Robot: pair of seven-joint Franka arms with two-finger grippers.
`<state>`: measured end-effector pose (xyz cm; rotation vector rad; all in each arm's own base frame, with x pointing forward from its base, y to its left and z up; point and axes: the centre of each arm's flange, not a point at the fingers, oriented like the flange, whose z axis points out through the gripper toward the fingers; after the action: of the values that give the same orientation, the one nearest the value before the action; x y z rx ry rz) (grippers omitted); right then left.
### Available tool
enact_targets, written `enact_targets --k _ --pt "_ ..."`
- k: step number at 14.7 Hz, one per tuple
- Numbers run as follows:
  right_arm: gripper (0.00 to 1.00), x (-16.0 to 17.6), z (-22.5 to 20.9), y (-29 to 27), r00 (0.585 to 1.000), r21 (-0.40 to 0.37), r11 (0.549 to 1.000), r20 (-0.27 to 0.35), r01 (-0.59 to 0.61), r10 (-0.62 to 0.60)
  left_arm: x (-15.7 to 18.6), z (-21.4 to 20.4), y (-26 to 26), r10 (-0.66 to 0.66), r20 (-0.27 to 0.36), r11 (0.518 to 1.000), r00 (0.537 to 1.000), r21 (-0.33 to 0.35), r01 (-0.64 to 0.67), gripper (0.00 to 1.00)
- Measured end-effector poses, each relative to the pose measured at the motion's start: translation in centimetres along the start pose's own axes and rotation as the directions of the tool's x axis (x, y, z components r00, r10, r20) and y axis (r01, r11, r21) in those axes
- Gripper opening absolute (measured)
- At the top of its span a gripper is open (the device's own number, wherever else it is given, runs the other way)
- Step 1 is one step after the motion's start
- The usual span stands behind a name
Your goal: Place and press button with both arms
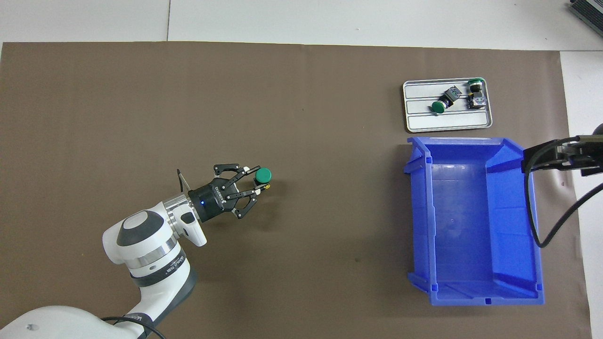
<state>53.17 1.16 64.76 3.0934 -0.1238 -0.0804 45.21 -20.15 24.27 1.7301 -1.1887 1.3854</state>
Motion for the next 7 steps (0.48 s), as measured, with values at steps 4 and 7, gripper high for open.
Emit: enact_targets --k 4,7 --pt "1.00 0.0 0.0 0.0 1.000 0.000 1.000 0.000 0.000 0.000 -1.3 -1.4 0.4 -0.032 0.006 0.999 0.999 0.012 0.032 0.41" --pt "1.00 0.0 0.0 0.0 1.000 0.000 1.000 0.000 0.000 0.000 -1.1 -2.1 0.0 -0.023 0.053 0.999 0.998 0.041 0.021 0.44"
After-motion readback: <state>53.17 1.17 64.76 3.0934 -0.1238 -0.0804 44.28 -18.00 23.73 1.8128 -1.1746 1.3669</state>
